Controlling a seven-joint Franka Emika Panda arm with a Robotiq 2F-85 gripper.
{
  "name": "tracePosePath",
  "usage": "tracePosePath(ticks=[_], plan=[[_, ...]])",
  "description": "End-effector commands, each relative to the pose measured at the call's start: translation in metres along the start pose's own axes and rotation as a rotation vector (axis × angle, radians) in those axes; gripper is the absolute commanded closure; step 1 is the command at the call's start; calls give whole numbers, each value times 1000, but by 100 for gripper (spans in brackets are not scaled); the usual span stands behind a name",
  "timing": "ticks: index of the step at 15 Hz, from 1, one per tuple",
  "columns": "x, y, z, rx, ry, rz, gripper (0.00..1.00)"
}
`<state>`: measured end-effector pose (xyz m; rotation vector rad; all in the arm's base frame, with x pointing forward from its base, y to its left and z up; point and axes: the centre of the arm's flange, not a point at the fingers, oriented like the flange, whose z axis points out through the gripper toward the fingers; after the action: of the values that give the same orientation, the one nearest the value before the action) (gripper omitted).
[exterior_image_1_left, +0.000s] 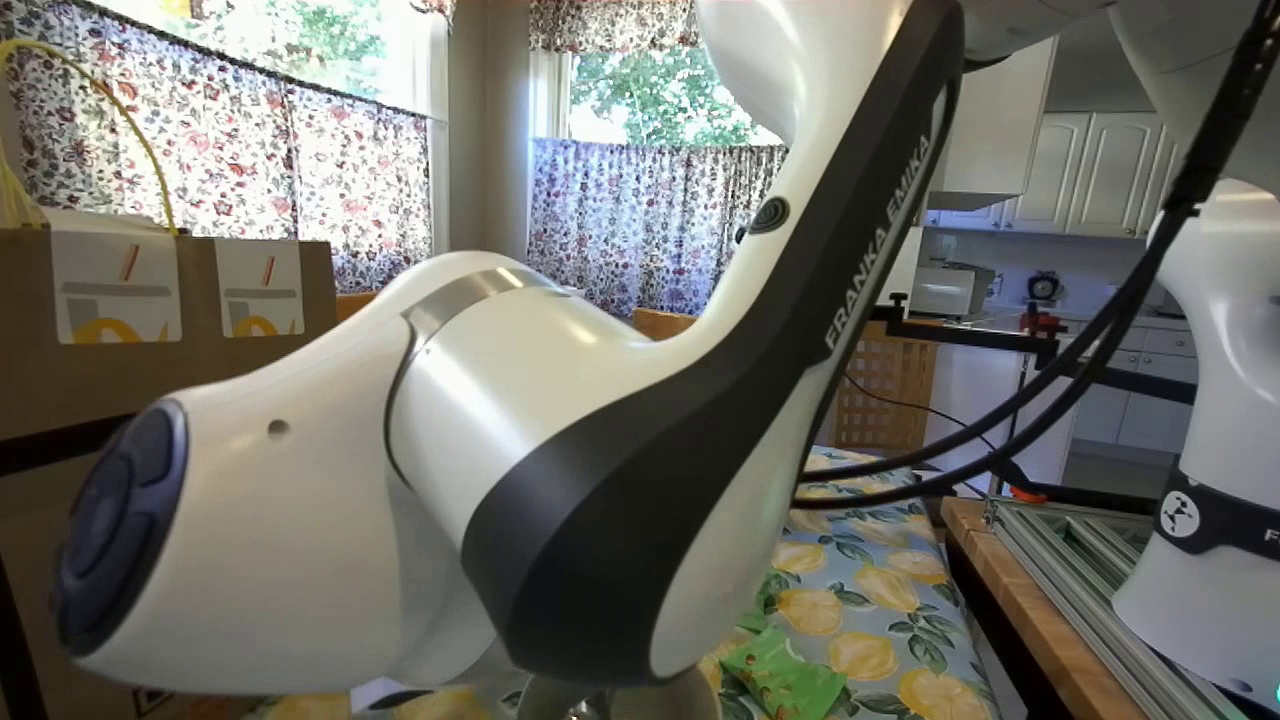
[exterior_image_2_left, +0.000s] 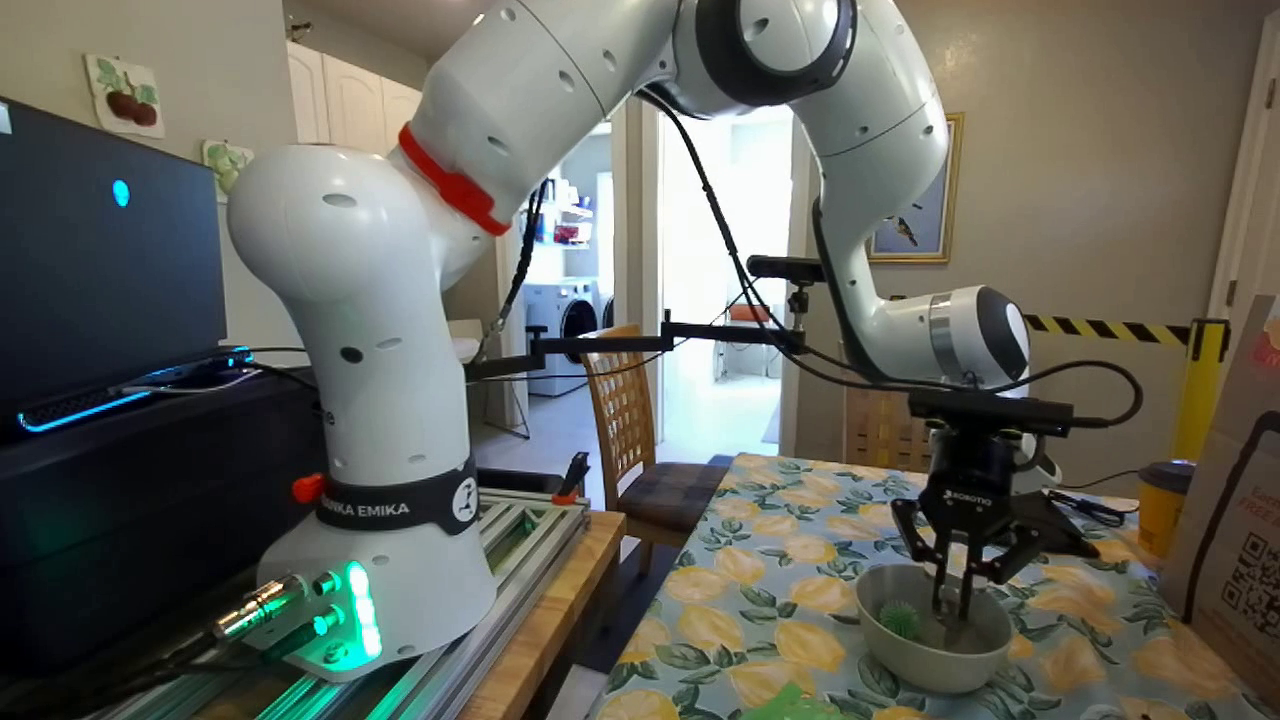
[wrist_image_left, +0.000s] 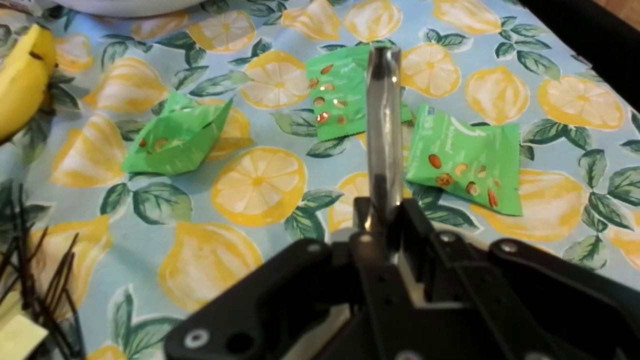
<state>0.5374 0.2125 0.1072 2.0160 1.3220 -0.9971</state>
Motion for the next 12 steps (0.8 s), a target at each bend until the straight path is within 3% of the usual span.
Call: tracePosePath(ticks=[1, 8, 12], plan=[[-31, -15, -5, 3, 61, 29, 96], [-70, -26, -3, 20, 56, 62, 96], [-101, -25, 10, 76, 141, 176, 96]])
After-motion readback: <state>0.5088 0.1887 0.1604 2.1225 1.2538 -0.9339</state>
